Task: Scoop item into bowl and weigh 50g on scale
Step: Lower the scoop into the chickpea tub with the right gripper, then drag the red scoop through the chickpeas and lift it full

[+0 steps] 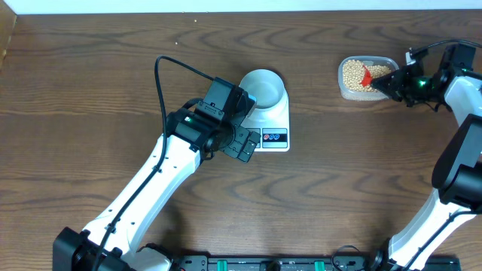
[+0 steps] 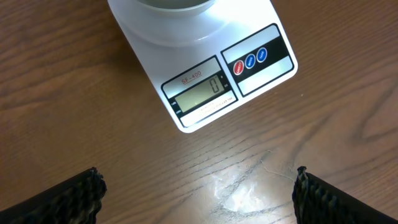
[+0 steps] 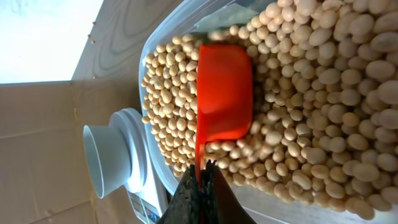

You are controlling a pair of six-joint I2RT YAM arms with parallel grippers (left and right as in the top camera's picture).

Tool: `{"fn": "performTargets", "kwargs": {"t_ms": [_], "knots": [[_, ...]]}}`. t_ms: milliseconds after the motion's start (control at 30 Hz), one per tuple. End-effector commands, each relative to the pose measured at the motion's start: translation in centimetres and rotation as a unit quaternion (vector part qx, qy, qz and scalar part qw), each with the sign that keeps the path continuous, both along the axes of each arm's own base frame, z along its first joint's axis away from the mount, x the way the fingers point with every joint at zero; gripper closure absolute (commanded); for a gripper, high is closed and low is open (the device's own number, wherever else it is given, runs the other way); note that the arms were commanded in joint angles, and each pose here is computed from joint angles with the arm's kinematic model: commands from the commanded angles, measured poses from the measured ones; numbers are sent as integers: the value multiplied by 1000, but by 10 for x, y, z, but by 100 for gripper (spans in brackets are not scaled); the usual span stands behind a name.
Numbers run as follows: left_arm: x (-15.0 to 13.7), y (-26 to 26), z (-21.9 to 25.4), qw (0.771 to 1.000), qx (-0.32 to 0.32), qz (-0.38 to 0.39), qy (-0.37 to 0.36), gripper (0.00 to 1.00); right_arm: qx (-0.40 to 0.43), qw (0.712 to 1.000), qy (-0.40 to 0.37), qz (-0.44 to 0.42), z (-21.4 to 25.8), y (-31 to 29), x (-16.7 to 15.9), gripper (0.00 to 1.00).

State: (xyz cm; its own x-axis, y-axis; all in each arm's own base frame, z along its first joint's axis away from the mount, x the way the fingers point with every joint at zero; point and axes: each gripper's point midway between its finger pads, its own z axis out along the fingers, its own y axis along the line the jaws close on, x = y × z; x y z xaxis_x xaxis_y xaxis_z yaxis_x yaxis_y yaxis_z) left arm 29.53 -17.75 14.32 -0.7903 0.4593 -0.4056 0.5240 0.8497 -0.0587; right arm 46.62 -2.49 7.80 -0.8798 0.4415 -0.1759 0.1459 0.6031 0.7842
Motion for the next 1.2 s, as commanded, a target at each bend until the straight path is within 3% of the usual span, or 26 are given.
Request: {"fn": "performTargets", "kwargs": {"t_ms": [0, 467, 933, 1167], "knots": [[2, 3, 3, 1000, 4, -3, -8, 2, 15, 999, 34, 5, -24, 12, -5, 99], [2, 3, 3, 1000, 4, -3, -8, 2, 14, 999, -9, -27, 8, -34, -12, 99], [2, 3, 3, 1000, 4, -3, -8, 2, 85, 994, -53, -31, 37, -53, -23, 99], [2, 3, 3, 1000, 4, -3, -8, 2, 78, 993, -83, -18, 41, -54, -21, 99]]}}
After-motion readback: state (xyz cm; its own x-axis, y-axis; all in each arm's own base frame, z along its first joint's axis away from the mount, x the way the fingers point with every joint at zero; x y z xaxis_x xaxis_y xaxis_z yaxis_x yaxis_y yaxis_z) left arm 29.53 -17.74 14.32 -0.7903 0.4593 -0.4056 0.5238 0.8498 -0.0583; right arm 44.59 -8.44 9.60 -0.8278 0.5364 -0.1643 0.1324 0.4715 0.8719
